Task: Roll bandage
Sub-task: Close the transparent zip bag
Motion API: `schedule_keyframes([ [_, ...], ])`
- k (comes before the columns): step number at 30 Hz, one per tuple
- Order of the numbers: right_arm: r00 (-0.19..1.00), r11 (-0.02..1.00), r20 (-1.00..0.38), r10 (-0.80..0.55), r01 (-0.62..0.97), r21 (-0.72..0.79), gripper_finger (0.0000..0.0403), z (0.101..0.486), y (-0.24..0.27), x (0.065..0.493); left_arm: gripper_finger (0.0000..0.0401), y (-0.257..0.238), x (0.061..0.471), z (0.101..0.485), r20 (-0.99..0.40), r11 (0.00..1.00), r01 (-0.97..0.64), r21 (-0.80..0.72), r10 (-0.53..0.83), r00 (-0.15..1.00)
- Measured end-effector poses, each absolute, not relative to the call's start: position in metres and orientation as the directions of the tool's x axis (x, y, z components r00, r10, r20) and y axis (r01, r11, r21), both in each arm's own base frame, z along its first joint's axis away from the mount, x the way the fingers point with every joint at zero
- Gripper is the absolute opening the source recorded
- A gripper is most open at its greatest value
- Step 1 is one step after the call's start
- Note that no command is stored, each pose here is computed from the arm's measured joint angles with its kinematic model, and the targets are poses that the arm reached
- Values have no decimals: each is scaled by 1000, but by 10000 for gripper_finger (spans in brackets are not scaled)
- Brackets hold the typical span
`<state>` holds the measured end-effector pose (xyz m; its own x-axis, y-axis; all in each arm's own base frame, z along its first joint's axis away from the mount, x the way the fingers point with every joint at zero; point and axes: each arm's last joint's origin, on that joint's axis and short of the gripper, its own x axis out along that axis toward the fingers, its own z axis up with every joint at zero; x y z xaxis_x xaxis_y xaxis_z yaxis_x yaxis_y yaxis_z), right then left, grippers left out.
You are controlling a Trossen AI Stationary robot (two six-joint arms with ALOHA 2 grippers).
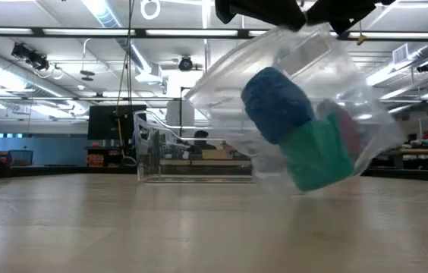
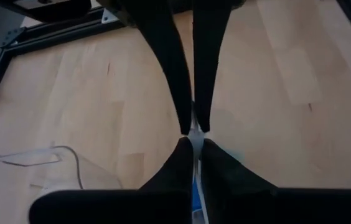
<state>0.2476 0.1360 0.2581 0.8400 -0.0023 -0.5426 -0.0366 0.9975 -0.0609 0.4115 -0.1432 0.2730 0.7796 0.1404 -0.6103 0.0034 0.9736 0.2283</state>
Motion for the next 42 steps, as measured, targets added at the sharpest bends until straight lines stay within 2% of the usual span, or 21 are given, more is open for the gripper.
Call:
schedule_keyframes([
  [13,830,998,-558,-4,-35,-59,0,257,136,246,17,-144,402,265,-684,968,6,250,172,709],
  [19,822,997,-568,44,-75,-32,5,256,136,247,19,-146,401,265,-684,970,3,241,168,710],
  [22,833,997,-550,60,-82,-14,23,258,138,248,27,-148,402,269,-680,971,5,239,164,715],
  [30,850,997,-524,56,-75,-16,101,261,139,249,27,-150,406,288,-640,973,5,232,149,754],
  [34,857,998,-515,22,-50,-40,119,261,138,249,27,-150,407,292,-624,974,2,227,143,769],
  [39,858,998,-513,17,-48,-47,109,261,137,250,27,-151,407,293,-617,975,1,224,141,774],
  [42,857,998,-516,18,-48,-44,66,261,136,251,27,-151,407,293,-619,974,1,225,142,772],
])
